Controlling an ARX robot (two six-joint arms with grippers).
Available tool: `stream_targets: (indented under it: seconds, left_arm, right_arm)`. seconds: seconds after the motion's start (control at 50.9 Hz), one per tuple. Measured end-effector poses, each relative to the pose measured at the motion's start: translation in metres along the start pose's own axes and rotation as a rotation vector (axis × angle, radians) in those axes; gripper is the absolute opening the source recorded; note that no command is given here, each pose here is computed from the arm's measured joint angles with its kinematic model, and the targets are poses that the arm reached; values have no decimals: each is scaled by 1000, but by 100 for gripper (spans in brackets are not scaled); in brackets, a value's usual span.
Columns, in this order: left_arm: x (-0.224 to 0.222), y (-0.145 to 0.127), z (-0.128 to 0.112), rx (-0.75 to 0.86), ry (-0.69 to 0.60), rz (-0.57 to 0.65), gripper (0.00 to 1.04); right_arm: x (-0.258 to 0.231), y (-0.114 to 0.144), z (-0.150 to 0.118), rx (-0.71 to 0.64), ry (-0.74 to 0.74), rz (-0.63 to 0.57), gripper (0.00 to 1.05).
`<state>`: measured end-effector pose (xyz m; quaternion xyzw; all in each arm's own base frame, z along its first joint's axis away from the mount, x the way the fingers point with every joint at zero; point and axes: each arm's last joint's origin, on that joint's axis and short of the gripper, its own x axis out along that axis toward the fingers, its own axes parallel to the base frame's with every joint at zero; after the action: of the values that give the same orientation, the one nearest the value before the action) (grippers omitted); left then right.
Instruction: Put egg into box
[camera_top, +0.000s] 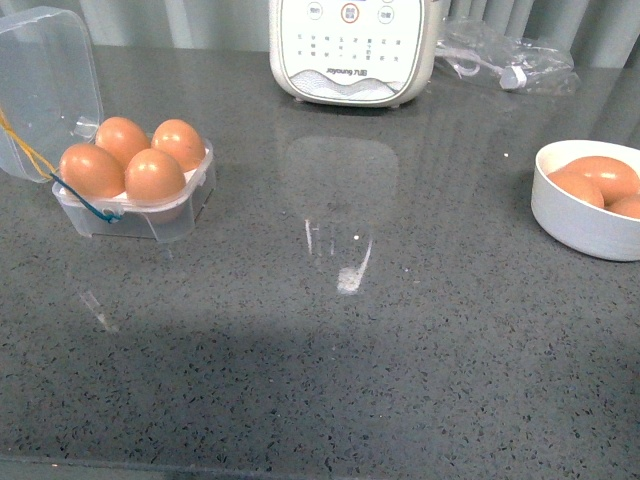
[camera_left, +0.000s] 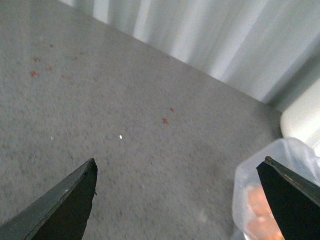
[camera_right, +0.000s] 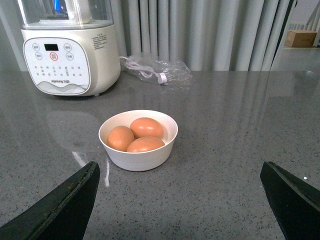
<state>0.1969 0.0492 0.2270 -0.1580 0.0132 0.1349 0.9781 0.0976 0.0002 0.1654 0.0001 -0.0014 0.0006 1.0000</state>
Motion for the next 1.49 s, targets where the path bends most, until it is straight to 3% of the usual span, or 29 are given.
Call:
stream_targets:
  seconds: [0.177, 0.314, 0.452, 0.845, 0.983, 1.101, 1.356, 1.494]
  left_arm:
    - [53, 1, 2, 147, -56, 80, 98]
    - [86, 4, -10, 178, 64, 113, 98]
    - [100, -12, -20, 183, 197, 19, 98]
    - [76, -69, -38, 159, 319, -303, 98]
    - [69, -69, -31, 123, 298, -320, 98]
    - [47, -49, -11, -21, 276, -305, 98]
    - [27, -40, -2, -54, 240, -276, 98]
    - [11, -35, -16, 191, 4, -261, 71]
  right_arm:
    - [0, 0, 0, 0, 0, 0, 97]
    - [0, 0, 0, 0, 0, 0, 97]
    - [0, 0, 0, 0, 0, 0, 97]
    - [0, 0, 0, 0, 0, 0, 97]
    - [0, 0, 0, 0, 0, 0, 97]
    - [0, 0, 0, 0, 0, 0, 97]
    - [0, 0, 0, 0, 0, 0, 97]
    - [0, 0, 0, 0, 0, 0, 97]
